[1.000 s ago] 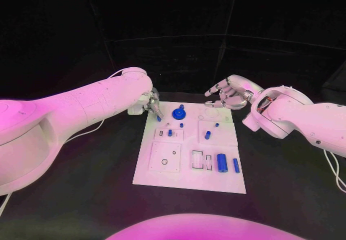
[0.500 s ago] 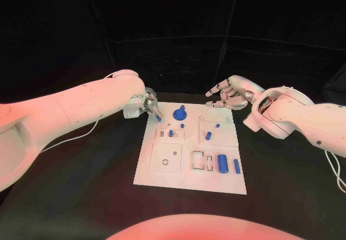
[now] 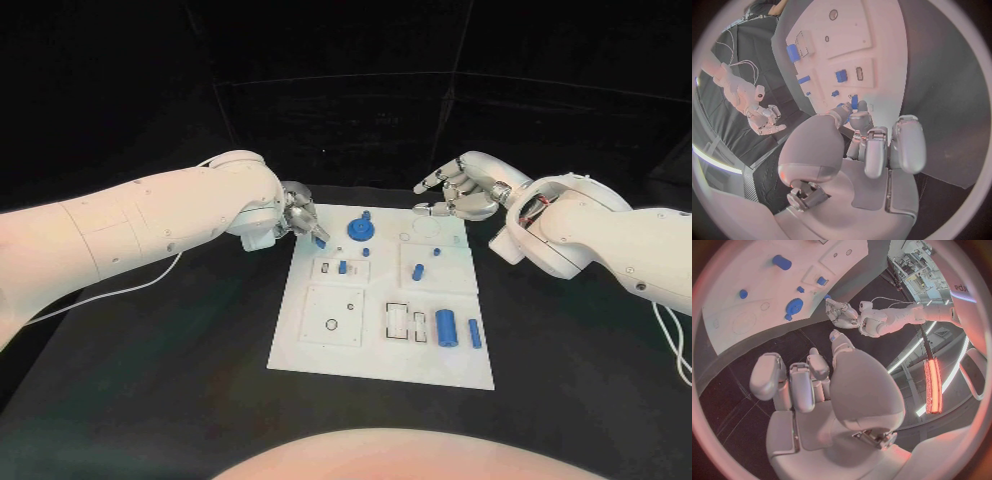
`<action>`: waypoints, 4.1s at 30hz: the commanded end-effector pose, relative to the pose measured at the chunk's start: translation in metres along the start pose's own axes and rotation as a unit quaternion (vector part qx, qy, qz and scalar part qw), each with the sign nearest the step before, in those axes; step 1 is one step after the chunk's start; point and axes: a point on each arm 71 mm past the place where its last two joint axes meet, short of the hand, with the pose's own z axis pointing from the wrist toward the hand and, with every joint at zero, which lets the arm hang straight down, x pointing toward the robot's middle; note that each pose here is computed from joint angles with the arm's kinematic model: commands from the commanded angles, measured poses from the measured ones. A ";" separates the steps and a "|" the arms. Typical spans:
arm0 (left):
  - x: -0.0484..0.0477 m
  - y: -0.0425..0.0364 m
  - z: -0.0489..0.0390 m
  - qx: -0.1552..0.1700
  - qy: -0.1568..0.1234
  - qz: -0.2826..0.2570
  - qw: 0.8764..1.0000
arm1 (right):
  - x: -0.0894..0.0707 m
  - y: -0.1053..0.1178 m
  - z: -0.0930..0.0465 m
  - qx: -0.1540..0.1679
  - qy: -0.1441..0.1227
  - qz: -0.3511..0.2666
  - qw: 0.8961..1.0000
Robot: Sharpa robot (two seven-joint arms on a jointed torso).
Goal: Assemble the parts on the task board
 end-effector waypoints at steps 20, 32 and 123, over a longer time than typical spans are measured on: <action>0.0266 -0.0009 -0.0001 0.011 -0.018 0.031 0.999 | -0.001 0.001 0.001 -0.004 0.001 0.002 1.000; 0.0313 0.0005 0.0021 0.002 -0.010 0.043 0.999 | -0.001 0.001 0.001 -0.005 0.001 0.003 1.000; 0.0382 -0.0009 0.0145 -0.037 0.034 0.073 0.996 | 0.000 0.001 0.003 -0.005 0.002 0.005 1.000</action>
